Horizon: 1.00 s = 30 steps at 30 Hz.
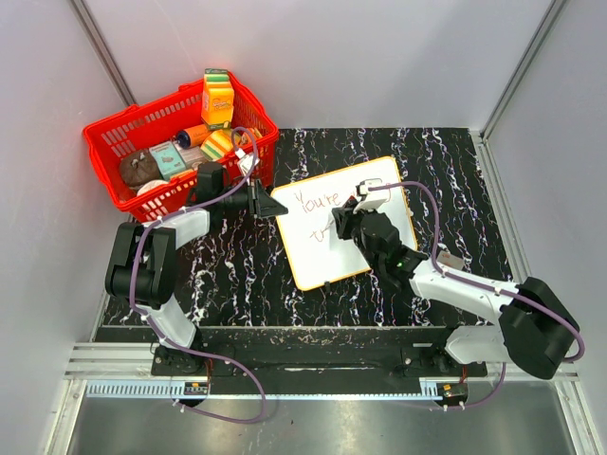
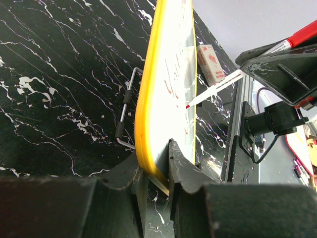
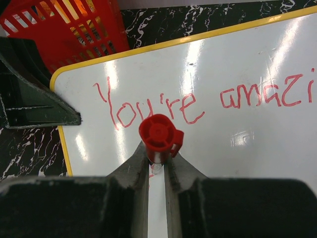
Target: Write a sentence on the whiteboard
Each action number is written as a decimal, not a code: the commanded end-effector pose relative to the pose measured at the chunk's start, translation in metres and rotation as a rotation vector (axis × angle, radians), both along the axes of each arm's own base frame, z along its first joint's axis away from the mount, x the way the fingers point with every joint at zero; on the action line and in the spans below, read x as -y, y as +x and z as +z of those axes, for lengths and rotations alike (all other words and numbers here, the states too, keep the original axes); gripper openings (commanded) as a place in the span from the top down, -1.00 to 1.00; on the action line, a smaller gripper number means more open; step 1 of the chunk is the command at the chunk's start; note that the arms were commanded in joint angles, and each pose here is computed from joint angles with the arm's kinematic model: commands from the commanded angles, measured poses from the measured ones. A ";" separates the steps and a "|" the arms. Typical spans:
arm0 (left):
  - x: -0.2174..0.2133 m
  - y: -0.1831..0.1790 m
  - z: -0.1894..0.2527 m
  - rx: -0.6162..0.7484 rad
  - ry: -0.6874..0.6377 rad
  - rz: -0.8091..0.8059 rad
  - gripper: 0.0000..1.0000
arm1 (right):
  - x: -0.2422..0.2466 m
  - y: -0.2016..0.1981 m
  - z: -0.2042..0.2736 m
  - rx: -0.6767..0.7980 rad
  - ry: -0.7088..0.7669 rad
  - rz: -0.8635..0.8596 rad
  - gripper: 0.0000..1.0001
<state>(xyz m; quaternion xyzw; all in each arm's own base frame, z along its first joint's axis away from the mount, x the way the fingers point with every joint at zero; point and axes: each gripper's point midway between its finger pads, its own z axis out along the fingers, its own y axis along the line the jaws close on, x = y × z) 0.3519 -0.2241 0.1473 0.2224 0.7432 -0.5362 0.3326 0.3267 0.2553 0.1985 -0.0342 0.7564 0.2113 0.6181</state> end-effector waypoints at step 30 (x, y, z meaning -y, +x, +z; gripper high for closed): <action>0.012 -0.013 -0.044 0.072 0.113 -0.058 1.00 | 0.015 0.005 0.026 0.044 0.053 -0.061 1.00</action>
